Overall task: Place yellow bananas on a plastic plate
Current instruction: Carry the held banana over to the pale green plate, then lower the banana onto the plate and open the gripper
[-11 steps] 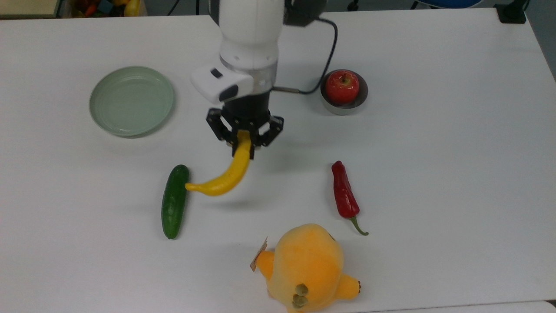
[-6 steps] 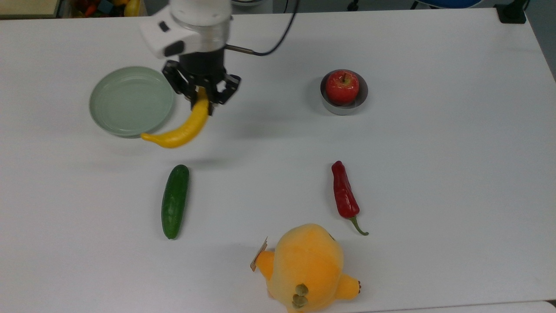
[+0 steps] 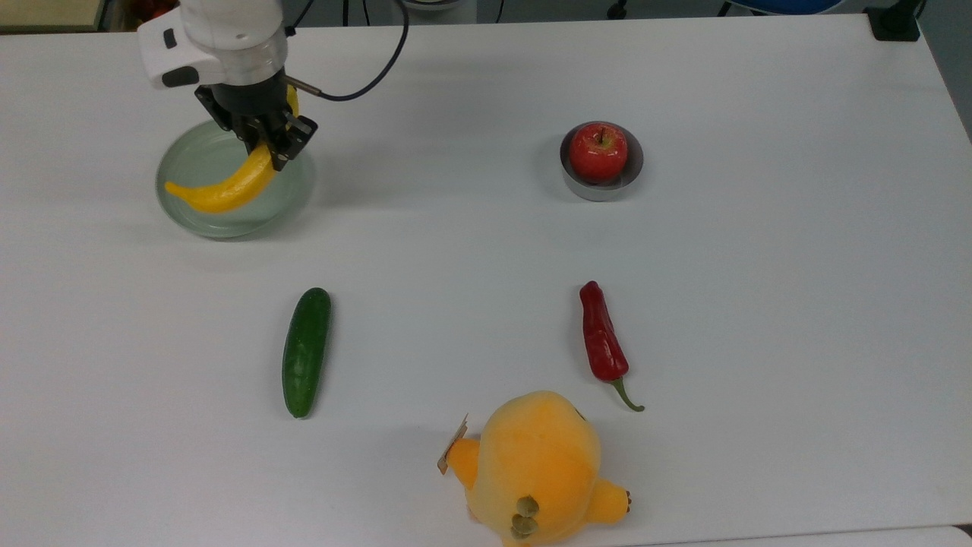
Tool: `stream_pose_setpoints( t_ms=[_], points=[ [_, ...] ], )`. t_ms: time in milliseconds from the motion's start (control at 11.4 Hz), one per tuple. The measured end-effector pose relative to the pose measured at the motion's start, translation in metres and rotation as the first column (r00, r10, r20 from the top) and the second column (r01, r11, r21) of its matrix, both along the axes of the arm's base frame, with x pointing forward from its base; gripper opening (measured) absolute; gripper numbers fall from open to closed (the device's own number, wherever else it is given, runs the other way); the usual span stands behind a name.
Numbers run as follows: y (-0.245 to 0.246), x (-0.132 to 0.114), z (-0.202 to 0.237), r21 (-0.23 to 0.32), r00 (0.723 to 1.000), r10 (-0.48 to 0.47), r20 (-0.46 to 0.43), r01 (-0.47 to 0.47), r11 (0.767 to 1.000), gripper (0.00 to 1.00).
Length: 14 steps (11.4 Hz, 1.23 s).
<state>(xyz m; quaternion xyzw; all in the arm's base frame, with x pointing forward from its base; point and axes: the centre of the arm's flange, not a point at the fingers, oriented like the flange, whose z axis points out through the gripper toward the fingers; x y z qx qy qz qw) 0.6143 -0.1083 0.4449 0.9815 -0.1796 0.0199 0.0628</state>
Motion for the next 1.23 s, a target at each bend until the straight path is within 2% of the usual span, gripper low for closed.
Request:
stream_pose_setpoints(
  t_ms=[264, 528, 880, 1144, 1232],
  points=[
    [-0.027, -0.012, -0.029, -0.004, 0.999, -0.04, 0.004, 0.04, 0.999, 0.31],
    [-0.054, -0.025, -0.059, -0.015, 0.996, -0.075, 0.047, 0.076, 0.997, 0.31],
    [-0.061, -0.029, -0.084, -0.019, 0.995, -0.085, 0.049, 0.086, 0.996, 0.31],
    [-0.061, -0.028, -0.091, -0.002, 0.993, -0.108, 0.043, 0.108, 0.994, 0.45],
    [-0.062, -0.029, -0.091, -0.001, 0.993, -0.11, 0.042, 0.11, 0.994, 0.57]
  ],
)
